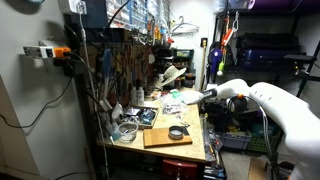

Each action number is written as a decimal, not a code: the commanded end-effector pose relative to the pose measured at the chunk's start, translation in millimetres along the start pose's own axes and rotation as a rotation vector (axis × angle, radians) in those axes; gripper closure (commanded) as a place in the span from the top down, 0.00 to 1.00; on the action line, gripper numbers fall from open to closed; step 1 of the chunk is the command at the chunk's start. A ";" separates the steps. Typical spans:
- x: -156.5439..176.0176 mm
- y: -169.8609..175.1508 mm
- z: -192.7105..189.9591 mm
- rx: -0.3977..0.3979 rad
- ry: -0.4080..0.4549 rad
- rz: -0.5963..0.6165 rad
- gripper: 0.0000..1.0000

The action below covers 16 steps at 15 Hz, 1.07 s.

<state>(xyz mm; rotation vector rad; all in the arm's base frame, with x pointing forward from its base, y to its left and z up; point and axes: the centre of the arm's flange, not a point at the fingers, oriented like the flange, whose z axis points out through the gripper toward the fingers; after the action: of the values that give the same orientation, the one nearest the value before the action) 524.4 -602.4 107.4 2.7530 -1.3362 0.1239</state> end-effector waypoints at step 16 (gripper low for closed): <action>15.8 -9.0 20.6 -0.007 0.030 0.036 0.55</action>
<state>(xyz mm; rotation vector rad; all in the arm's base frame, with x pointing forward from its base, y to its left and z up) 534.3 -593.1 100.9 2.7562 -1.3491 0.1405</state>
